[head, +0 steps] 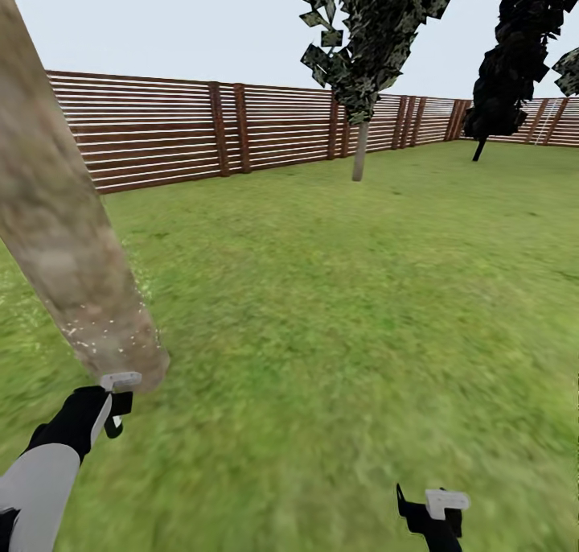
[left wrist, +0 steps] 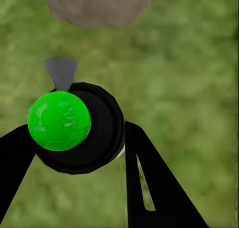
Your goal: In the garden, pick up the pesticide atomizer on the floor and spray pesticide onto both trees until each tree trunk is fully covered.
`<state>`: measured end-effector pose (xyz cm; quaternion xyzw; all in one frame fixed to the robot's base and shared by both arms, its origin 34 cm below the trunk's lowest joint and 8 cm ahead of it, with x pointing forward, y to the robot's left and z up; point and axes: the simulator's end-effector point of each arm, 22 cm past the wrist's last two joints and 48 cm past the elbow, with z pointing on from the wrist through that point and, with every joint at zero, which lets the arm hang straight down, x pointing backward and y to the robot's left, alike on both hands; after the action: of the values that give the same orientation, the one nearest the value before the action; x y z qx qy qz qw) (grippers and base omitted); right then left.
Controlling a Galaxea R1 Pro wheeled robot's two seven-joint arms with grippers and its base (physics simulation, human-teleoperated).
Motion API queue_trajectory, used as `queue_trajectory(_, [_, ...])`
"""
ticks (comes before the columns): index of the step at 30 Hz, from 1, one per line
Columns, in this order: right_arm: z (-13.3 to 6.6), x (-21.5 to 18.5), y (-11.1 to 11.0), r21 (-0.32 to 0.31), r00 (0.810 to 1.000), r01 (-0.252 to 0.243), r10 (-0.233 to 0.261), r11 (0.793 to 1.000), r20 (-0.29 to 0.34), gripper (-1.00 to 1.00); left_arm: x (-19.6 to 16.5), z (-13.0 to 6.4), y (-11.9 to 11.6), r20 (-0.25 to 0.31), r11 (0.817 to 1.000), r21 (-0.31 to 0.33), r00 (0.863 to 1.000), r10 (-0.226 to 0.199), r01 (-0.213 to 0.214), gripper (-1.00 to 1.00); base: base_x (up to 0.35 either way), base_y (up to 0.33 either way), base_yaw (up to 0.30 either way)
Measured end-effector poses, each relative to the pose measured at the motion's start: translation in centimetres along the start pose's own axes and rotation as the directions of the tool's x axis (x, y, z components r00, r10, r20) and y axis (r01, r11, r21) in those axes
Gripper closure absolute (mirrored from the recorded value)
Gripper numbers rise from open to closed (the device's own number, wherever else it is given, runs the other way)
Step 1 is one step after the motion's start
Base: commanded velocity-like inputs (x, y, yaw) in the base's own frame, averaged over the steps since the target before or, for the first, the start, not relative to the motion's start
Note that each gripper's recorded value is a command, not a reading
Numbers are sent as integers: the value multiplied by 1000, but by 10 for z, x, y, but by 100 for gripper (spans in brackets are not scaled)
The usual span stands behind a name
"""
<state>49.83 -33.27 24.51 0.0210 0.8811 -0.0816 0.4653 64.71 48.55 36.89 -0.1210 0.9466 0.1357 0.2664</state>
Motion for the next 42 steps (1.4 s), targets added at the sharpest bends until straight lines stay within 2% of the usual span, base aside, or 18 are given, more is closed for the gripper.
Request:
queue_trajectory(12, [0,0,0,0,1000,0,0,1000,0,-100,0,0,-1,0,1000,3,1000,-2,2,100,111,-256,246])
queue_trajectory(21, [0,0,0,0,1000,0,0,1000,0,-100,0,0,-1,1,1000,3,1000,-2,2,100,110,-256,39])
queue_trajectory(34, [0,0,1,-2,1000,0,0,1000,0,-100,0,0,-2,1,1000,5,1000,-4,3,100,141,-253,268])
queue_trajectory(41, [0,0,-2,2,1000,1,-1,1000,1,-100,-7,-2,-3,18,1000,5,1000,-5,5,100,144,-186,229])
queue_trajectory(42, [0,-1,-2,2,1000,1,-1,1000,2,-100,-13,-2,-4,44,1000,6,999,-5,5,100,16,-20,34])
